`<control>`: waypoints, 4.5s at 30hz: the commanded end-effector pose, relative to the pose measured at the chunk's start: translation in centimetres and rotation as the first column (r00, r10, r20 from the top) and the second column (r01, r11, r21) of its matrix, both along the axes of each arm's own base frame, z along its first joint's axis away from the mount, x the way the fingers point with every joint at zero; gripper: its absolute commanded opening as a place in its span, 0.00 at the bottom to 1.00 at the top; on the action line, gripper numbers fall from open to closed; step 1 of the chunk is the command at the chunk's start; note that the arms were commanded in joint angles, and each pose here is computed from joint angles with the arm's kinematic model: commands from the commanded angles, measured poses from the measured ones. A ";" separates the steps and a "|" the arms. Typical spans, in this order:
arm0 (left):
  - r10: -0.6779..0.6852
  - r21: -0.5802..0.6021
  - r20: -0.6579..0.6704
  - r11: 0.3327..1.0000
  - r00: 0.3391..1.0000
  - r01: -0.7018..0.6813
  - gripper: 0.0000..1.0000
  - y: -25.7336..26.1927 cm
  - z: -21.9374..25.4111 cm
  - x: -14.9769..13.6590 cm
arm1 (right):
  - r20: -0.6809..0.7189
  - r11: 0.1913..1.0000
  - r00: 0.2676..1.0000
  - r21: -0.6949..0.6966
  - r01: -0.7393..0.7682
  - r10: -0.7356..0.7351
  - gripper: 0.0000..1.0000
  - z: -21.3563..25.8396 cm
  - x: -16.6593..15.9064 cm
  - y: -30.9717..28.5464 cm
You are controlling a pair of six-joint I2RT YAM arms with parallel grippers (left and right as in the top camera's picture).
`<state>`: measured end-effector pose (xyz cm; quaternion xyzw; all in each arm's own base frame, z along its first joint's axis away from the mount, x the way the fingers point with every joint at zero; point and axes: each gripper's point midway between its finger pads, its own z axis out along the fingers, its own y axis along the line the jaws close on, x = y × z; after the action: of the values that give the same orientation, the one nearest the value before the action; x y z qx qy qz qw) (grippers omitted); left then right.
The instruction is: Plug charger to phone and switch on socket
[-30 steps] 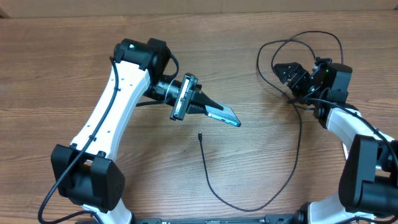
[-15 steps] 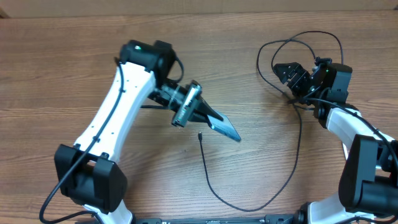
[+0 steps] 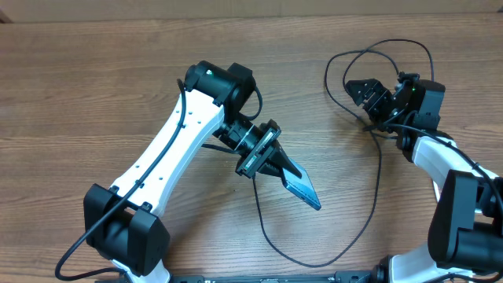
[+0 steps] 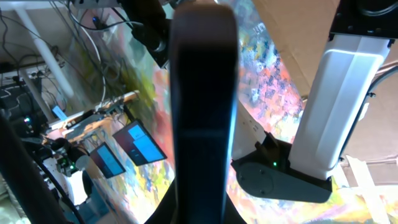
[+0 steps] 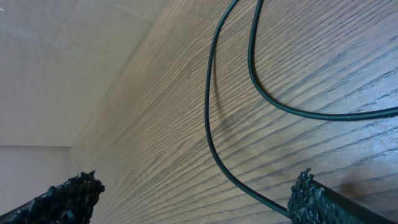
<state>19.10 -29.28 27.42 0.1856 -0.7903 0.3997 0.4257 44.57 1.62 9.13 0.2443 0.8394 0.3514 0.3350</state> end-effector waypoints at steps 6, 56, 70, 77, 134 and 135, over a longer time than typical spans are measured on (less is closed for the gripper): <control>0.010 -0.068 0.015 0.998 1.000 -0.009 0.04 -0.1 2.0 -0.3 | 0.007 1.000 1.000 -0.016 0.005 -0.005 1.00 0.0 0.2 -0.3; -0.624 0.791 0.584 0.580 0.518 -0.194 0.04 17.0 -17.7 15.2 | 0.007 1.000 1.000 -0.015 0.005 -0.005 1.00 0.0 0.2 -0.3; -0.638 0.808 0.551 0.569 0.538 -0.153 0.04 16.8 -21.9 13.0 | 0.007 1.000 1.000 -0.016 0.005 -0.005 1.00 0.0 0.2 -0.3; -0.634 0.811 0.544 0.565 0.549 -0.152 0.04 16.5 -23.1 12.1 | 0.007 1.000 1.000 -0.015 0.005 -0.005 1.00 0.0 0.2 -0.3; -0.635 0.744 0.627 0.659 0.451 -0.106 0.04 13.9 -23.7 12.8 | 0.007 1.000 1.000 -0.016 0.005 -0.005 1.00 0.0 0.2 -0.3; -0.641 0.747 0.624 0.656 0.446 -0.102 0.04 13.9 -23.7 12.8 | 0.007 1.000 1.000 -0.015 0.005 -0.005 1.00 0.0 0.2 -0.3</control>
<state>32.21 -14.39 3.31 0.0204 -0.9977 0.0108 -0.0640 44.58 1.61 9.13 0.2444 0.8394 0.3511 0.3353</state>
